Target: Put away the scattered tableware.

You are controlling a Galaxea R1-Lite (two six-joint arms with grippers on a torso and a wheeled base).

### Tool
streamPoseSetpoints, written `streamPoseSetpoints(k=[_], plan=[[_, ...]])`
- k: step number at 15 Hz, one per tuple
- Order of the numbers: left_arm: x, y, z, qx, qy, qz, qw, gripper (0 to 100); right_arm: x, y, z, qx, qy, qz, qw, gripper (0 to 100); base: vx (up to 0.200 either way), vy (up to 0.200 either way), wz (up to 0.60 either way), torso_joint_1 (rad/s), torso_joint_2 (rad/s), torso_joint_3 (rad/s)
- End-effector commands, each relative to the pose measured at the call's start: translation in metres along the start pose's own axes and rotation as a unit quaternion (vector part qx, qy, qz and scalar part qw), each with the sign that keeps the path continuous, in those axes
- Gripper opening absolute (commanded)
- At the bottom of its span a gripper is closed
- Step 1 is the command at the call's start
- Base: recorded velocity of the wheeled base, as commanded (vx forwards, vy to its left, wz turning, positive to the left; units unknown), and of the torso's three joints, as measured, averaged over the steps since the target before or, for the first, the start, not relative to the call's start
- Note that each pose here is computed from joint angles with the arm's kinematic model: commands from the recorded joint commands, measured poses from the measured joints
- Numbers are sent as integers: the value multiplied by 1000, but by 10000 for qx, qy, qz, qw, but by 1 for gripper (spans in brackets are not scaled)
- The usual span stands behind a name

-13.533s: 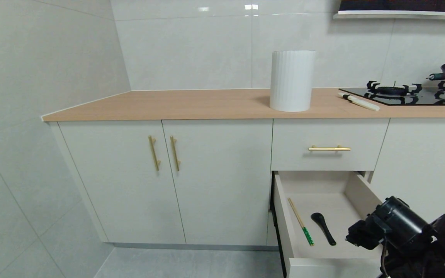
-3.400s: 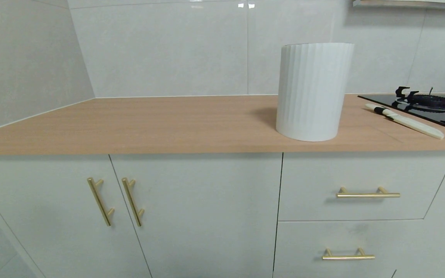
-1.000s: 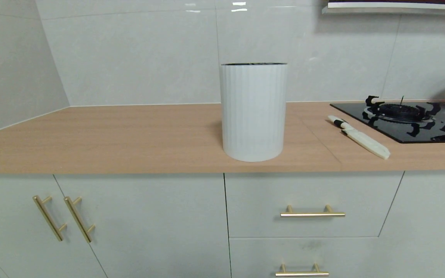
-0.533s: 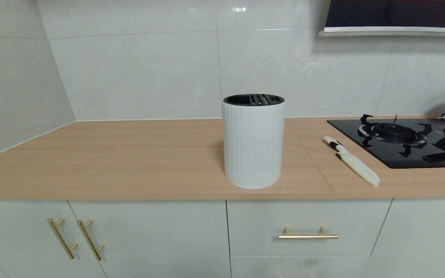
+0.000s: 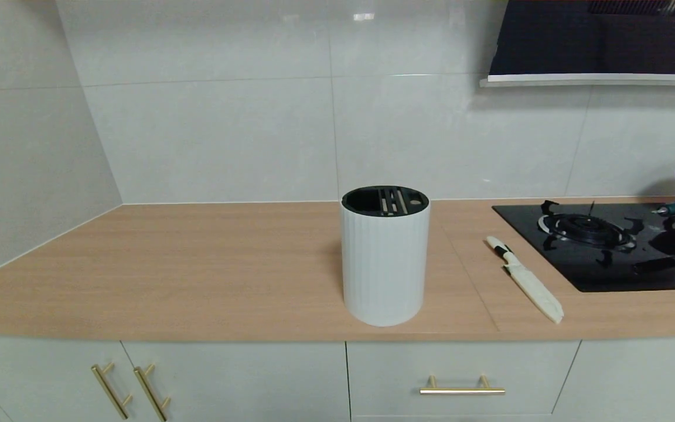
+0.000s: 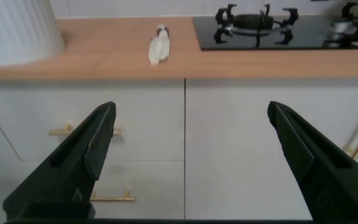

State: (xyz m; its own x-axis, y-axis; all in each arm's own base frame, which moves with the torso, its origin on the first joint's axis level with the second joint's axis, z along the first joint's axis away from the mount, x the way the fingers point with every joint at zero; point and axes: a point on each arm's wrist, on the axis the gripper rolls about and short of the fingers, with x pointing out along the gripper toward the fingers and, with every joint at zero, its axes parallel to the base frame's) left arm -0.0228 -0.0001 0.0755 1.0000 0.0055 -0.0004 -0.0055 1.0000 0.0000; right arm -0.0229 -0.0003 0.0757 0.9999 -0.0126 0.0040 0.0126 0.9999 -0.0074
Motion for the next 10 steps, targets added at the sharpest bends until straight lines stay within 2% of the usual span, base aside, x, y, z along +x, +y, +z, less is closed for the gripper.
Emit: streamPoseSetpoints(k=[1, 10], plan=[[0, 0, 0, 0, -2, 3, 10000, 100, 0, 0, 0, -1, 5, 1, 10000, 100, 0, 0, 0, 222, -496, -276], [0, 0, 0, 0, -2, 3, 10000, 100, 0, 0, 0, -1, 5, 1, 10000, 100, 0, 0, 0, 253, -545, -295]])
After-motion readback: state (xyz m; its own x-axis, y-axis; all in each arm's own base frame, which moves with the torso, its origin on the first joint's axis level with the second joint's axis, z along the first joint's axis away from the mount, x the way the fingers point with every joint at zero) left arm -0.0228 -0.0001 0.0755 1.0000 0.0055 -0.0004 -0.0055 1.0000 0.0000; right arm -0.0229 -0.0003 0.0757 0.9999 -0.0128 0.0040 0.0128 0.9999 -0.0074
